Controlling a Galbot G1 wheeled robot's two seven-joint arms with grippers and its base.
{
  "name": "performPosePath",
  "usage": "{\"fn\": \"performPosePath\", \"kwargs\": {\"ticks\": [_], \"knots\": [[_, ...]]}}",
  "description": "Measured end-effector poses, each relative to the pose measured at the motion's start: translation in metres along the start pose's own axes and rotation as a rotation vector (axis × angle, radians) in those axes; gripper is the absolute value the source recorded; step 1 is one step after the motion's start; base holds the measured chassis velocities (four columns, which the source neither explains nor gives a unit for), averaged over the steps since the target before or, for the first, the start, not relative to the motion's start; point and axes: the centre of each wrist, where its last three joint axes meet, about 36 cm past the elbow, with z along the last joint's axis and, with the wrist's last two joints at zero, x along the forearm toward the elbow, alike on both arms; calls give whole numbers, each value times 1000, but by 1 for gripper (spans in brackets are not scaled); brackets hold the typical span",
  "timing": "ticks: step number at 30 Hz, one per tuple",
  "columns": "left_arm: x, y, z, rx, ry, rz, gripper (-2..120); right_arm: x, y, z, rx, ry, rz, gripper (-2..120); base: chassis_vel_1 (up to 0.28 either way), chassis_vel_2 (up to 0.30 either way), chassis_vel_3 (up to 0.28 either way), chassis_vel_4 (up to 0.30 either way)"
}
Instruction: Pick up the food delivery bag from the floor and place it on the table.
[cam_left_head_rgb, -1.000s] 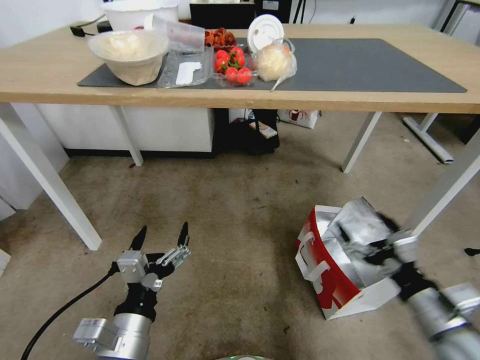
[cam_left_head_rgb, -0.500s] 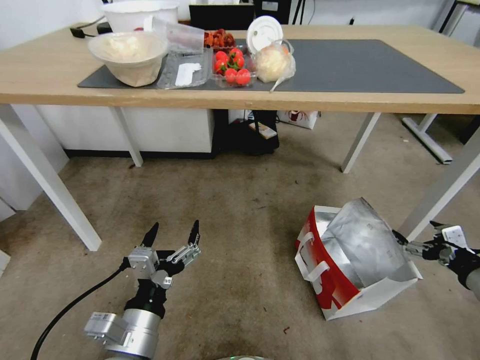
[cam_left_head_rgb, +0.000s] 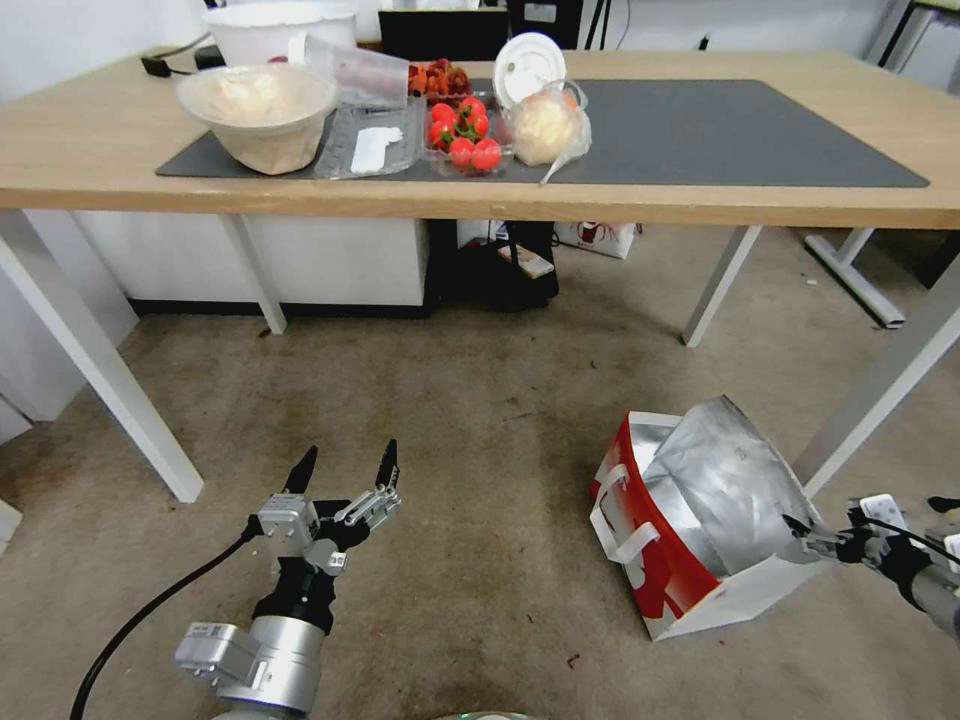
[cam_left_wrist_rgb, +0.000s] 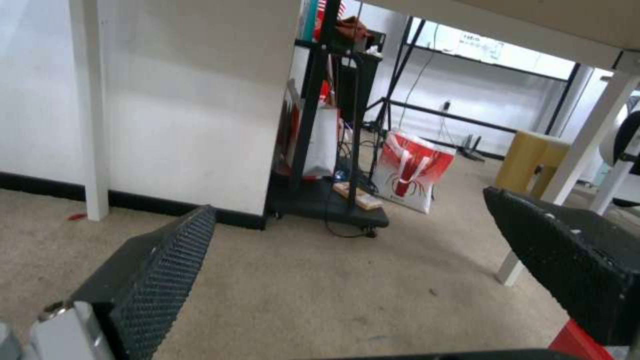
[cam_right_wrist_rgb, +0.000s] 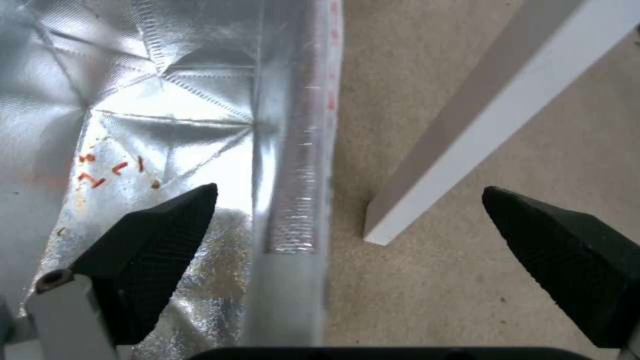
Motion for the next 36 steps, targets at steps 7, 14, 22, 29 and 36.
{"fn": "performPosePath", "kwargs": {"ticks": [7,14,22,29,36], "knots": [[-2,2,-2,-5,-3,-6,100,-15,8,-1,-8,11,-39,100,0,0,0,0],[-1,3,-4,-9,-8,-17,100,-26,16,0,-21,36,-69,92,0,0,0,0],[0,3,-6,-7,-13,-23,100,-26,19,8,-33,62,-65,73,0,0,0,0],[4,0,-8,-9,-20,-22,100,-17,15,9,-44,60,-54,32,0,0,0,0],[5,3,-12,-19,-25,-20,100,-13,15,9,-46,55,-52,11,0,0,0,0]]}}
